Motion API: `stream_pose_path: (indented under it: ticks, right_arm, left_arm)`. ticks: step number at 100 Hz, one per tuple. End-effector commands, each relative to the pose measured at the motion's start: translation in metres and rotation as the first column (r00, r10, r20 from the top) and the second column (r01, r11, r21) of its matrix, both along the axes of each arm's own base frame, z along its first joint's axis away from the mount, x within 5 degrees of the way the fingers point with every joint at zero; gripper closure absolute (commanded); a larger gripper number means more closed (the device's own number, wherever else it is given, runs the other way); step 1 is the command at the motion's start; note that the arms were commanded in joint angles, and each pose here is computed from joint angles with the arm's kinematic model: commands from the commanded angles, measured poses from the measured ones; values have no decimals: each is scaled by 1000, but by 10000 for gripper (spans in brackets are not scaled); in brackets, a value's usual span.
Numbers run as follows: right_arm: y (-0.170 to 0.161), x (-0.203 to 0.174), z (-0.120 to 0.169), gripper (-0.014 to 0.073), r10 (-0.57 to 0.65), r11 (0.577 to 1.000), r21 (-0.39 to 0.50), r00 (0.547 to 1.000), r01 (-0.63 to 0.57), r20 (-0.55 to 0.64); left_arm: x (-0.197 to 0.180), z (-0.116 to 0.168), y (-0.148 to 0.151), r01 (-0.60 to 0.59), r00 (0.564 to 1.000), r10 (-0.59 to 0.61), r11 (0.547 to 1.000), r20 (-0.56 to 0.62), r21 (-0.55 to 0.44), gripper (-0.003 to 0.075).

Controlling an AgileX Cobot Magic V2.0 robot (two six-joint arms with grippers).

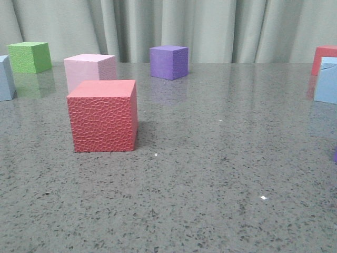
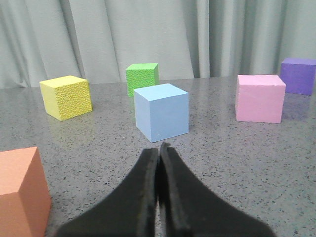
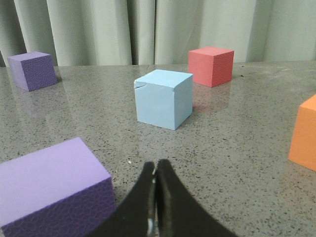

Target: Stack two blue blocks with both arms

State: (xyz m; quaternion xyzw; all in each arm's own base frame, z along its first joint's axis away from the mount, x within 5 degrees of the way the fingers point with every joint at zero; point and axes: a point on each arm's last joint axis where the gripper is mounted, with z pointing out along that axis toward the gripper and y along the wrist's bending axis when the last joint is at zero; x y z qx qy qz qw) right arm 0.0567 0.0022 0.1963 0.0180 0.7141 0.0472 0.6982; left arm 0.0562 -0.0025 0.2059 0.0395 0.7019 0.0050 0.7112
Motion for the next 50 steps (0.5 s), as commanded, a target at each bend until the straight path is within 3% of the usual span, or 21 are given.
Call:
stream_pose_path:
  ticks: [1, 40, 50]
  right_arm:
    - [0, -3, 15, 663, -3, 1000, -4, 992, 3, 128]
    - [0, -3, 15, 663, -3, 1000, -4, 992, 3, 128]
    - [0, -3, 15, 663, 1, 987, -158, 990, 21, 139]
  left_arm:
    - [-1, -4, -1, 14, 997, -12, 1000, 78, -21, 739]
    - [-1, -4, -1, 14, 997, -12, 1000, 78, -21, 739]
    - [-1, -4, -1, 14, 997, -12, 1000, 78, -21, 739]
